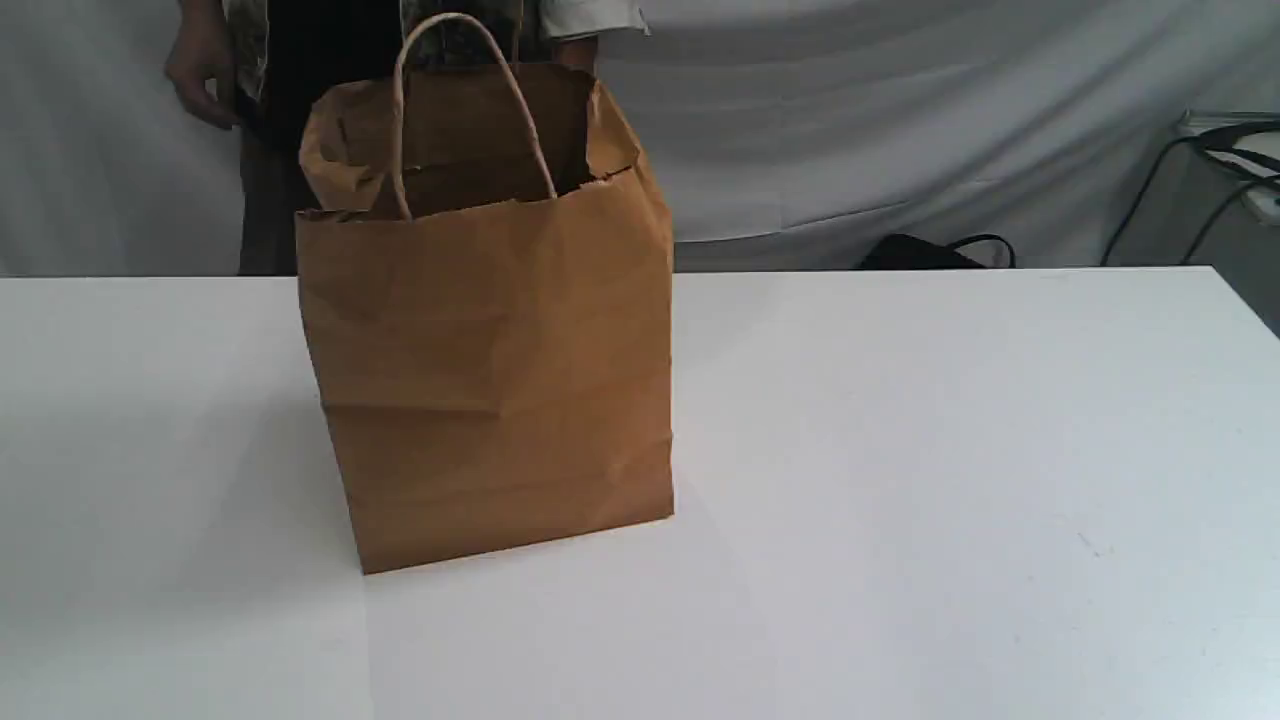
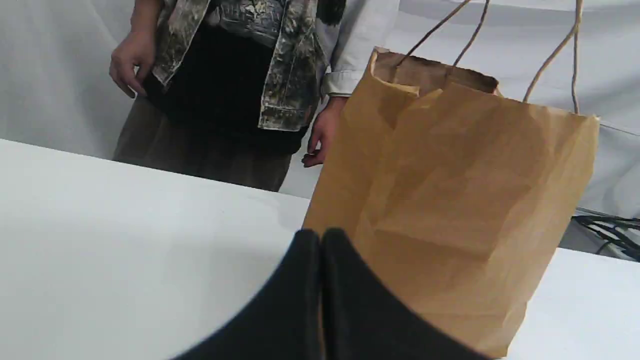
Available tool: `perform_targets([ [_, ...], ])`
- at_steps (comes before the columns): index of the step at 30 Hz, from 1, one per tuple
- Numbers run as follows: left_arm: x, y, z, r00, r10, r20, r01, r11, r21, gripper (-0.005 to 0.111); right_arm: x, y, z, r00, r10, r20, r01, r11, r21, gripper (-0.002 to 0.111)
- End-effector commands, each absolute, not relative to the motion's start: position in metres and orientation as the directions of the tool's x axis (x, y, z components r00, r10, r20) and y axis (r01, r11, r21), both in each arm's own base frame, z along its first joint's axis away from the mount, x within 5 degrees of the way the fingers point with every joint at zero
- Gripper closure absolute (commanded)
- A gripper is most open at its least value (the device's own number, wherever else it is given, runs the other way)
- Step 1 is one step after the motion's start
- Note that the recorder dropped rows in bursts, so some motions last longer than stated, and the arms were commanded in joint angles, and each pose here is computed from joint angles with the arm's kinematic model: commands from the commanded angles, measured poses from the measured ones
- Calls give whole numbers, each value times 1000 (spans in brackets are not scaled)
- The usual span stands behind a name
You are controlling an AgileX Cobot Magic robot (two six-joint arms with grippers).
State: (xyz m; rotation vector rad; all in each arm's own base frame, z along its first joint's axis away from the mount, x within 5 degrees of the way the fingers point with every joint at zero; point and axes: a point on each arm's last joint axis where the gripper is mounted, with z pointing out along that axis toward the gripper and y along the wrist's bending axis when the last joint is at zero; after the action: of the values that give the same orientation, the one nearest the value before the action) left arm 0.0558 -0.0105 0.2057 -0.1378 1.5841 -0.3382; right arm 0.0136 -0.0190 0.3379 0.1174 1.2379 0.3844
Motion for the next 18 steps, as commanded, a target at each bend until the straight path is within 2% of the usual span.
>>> perform_targets([
  [1,55,-13,205,-62,-284,-957,173,941,-291,107,14,-18,337,270,349,-897,-233,928,291,108],
  [5,54,-17,204,-88,-278,-957,234,928,-291,107,14,-18,337,269,345,-899,-228,930,289,108],
  [18,54,-17,204,-87,-267,-960,236,930,-281,107,15,-13,336,270,362,-892,-281,916,286,108],
])
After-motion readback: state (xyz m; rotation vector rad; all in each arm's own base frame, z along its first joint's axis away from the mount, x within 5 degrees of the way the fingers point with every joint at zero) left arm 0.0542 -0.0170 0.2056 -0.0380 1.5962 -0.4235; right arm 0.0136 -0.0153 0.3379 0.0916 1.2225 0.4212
